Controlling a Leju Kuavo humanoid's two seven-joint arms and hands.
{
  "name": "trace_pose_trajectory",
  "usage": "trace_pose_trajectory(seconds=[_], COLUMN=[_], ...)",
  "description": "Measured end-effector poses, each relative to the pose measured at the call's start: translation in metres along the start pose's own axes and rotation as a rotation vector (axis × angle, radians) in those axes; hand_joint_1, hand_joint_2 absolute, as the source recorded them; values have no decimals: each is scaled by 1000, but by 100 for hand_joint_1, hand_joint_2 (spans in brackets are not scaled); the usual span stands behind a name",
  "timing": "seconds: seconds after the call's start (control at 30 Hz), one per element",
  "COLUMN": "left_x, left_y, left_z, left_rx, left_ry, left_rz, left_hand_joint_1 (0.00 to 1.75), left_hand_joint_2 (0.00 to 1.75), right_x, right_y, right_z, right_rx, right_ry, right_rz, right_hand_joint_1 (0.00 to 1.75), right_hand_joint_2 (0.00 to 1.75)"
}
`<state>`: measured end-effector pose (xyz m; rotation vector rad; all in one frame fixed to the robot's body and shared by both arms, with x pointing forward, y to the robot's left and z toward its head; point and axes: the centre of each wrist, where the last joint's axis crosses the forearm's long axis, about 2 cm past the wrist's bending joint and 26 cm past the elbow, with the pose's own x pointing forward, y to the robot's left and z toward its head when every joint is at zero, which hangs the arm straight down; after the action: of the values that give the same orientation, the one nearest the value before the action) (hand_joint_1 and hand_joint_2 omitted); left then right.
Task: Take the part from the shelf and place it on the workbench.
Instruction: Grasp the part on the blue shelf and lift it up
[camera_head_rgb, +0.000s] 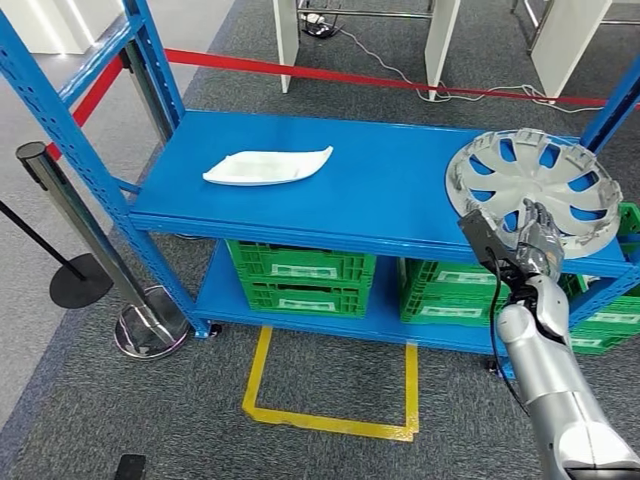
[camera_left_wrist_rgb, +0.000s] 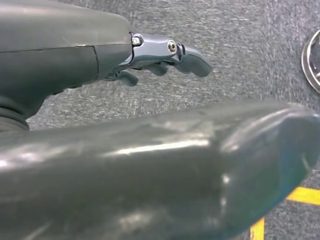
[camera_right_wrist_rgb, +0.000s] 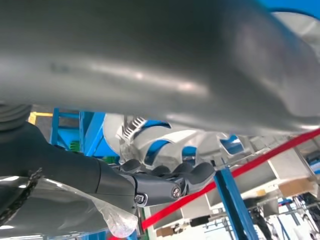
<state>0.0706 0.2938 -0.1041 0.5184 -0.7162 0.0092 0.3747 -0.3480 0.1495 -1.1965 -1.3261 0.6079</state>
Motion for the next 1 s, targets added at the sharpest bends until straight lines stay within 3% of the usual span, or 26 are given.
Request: trace_pose_trajectory(seconds=[1.0], left_x=[-1], left_y=[-2], left_z=[2], left_rx=[-2], left_ry=[5], left_rz=[4], left_hand_joint_1=[0], left_hand_joint_2=[0], right_x=[0], right_y=[-1], right_z=[-3], right_rx=[17], right_ry=[0], right_rz=[-15], right_hand_joint_1=[0], right_hand_joint_2=[0])
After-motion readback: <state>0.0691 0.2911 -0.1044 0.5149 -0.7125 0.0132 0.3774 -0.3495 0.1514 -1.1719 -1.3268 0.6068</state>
